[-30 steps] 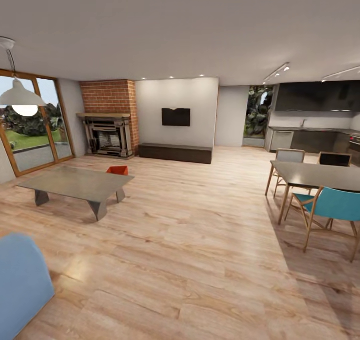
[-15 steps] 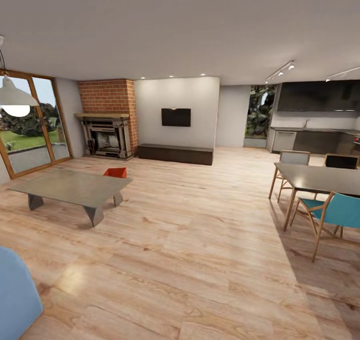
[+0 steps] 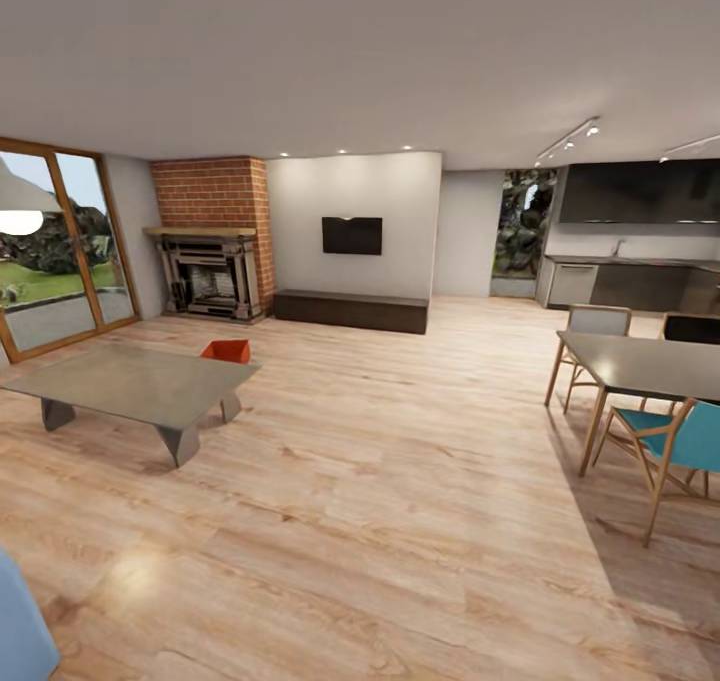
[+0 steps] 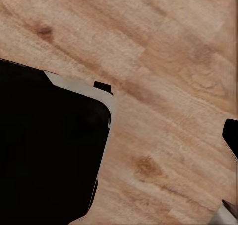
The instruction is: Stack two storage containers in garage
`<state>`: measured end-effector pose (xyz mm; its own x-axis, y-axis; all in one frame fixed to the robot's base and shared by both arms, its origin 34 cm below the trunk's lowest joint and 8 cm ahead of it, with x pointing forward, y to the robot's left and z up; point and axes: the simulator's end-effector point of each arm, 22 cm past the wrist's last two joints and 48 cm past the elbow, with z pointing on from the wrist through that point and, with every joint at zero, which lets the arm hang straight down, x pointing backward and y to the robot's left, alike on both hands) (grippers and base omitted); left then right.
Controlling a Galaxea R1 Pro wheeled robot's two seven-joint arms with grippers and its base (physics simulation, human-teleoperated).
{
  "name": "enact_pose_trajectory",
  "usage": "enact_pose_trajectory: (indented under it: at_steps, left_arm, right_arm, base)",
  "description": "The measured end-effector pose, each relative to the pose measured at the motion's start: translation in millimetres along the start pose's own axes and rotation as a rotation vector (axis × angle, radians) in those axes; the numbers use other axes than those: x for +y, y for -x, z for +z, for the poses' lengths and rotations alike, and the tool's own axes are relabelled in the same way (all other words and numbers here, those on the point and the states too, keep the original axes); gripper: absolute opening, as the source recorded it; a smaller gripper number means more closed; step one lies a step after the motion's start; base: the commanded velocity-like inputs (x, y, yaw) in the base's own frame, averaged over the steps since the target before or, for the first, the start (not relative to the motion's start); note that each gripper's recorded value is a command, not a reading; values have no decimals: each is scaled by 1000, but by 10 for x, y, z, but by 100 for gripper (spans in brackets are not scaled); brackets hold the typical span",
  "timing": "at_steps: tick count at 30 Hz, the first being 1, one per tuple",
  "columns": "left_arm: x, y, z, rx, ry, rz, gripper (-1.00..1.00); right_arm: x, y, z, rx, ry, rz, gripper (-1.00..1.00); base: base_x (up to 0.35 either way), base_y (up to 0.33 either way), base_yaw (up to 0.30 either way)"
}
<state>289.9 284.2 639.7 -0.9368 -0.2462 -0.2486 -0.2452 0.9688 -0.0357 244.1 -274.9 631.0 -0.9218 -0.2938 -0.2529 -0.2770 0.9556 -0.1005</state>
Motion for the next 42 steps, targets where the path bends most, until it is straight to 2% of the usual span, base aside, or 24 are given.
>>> enact_pose_trajectory:
  at_steps: [9, 25, 42]
  left_arm:
    - [0, 0, 0, 0, 0, 1, 100]
    - [0, 0, 0, 0, 0, 0, 100]
    - [0, 0, 0, 0, 0, 0, 100]
  right_arm:
    - [-2, 6, 0, -3, -1, 9, 100]
    - [-3, 7, 0, -3, -2, 14, 100]
    - [0, 7, 0, -3, 0, 4, 100]
  base:
    - [323, 0, -20]
    - [323, 0, -206]
    - [323, 0, -10]
